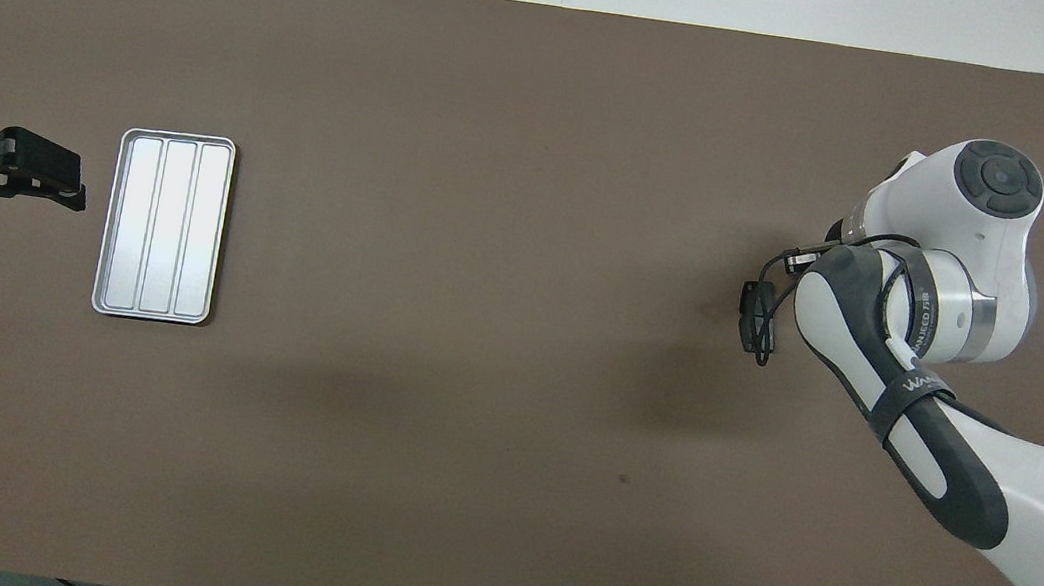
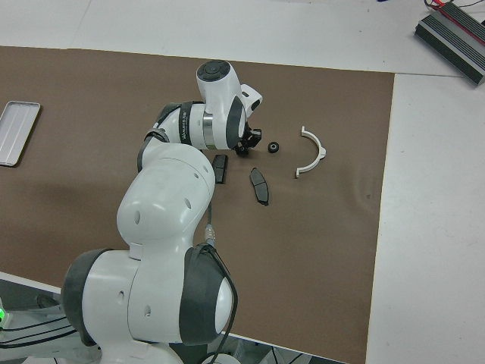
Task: Place bearing gear from tray to pile
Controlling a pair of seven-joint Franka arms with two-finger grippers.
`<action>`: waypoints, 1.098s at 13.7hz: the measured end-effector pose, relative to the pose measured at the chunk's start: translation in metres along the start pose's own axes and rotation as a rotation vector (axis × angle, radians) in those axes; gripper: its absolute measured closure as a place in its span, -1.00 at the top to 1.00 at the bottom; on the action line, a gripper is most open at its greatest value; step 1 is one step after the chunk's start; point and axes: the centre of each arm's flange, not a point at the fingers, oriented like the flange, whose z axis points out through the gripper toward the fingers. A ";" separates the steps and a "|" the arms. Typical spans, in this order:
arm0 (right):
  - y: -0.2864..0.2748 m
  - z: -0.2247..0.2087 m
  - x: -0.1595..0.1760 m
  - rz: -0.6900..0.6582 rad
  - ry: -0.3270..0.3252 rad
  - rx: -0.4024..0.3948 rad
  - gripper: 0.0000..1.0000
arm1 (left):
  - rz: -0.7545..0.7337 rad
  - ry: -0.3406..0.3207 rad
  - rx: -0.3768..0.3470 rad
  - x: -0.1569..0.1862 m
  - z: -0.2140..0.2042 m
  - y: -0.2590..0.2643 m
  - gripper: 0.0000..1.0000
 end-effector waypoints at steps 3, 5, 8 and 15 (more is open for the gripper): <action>0.000 0.003 -0.002 0.000 -0.006 0.001 -0.21 | 0.000 0.000 0.000 0.000 0.000 0.000 1.00; -0.001 0.005 -0.003 -0.001 -0.009 0.001 0.25 | 0.000 0.000 0.000 0.000 0.000 0.000 1.00; -0.001 0.001 -0.002 -0.001 0.000 0.000 0.60 | 0.000 0.000 0.000 0.000 0.000 0.000 1.00; 0.006 -0.055 0.016 0.015 0.065 -0.013 0.81 | 0.000 0.000 0.000 0.000 0.000 0.000 1.00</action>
